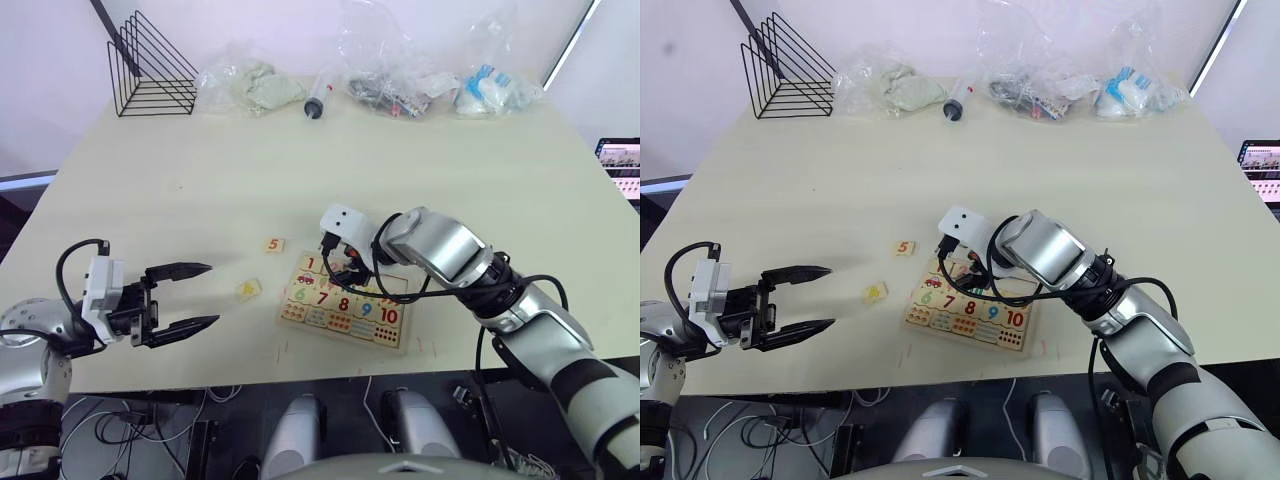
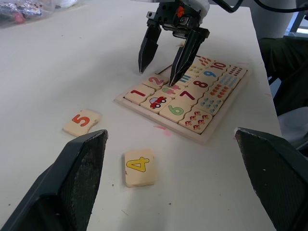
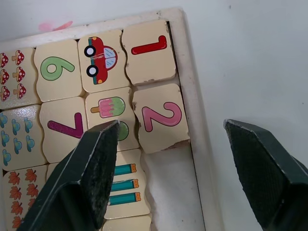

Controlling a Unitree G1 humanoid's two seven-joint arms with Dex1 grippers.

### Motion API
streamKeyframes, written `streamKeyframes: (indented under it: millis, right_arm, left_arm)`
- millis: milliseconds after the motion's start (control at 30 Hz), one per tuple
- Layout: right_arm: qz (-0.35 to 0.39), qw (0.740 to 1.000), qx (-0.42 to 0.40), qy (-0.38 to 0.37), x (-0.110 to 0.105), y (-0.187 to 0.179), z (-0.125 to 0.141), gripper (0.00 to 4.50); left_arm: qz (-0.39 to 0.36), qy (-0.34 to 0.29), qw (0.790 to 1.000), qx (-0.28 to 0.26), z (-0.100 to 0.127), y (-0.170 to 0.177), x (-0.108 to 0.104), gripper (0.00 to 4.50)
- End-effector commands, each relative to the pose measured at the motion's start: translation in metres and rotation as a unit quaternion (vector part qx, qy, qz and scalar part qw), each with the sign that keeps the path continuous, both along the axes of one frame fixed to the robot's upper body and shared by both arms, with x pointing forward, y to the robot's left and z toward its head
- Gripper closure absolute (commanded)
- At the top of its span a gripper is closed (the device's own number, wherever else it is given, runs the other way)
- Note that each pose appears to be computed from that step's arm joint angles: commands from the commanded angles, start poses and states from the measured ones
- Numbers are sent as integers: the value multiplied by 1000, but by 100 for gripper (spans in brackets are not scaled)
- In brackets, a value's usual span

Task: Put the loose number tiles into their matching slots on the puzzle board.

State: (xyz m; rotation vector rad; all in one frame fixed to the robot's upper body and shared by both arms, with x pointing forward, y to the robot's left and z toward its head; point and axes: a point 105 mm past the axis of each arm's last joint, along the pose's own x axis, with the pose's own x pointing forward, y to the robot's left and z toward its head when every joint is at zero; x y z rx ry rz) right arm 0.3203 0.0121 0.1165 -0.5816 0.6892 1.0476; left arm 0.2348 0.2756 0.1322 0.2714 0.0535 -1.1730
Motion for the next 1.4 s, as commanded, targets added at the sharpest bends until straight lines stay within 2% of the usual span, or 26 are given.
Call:
streamKeyframes:
  millis: [33,500,600,633,700,733,767,833,1133,1400]
  right_arm:
    - [22,999,9,-24,-1,5,15,94]
    - [55,990,103,-81,1,-1,31,94]
    - [68,979,165,-95,-1,0,34,163]
    - [70,976,180,-98,-1,0,32,214]
    - [83,970,201,-107,-3,1,31,244]
    - [85,969,205,-111,-3,0,28,303]
    - [92,966,213,-119,-3,0,27,337]
    - [95,962,224,-123,-3,-1,23,437]
    - [111,955,239,-134,-2,-4,2,445]
    - [100,969,199,-110,2,-11,-31,445]
  left_arm:
    - [-13,-13,1000,4,7,-1,-2,0]
    - [-14,-11,1000,2,6,-1,-3,0]
    - [-15,-10,1000,4,6,-1,-2,0]
    - [-15,-10,1000,4,6,-1,-2,0]
    - [-15,-10,1000,5,7,0,-1,0]
    - [-15,-10,1000,5,7,0,-1,0]
    - [-16,-10,1000,5,7,0,-1,0]
    - [-16,-10,1000,5,7,0,-2,0]
    - [-15,-9,1000,8,8,0,-2,0]
    - [-14,-6,1000,11,7,1,-3,0]
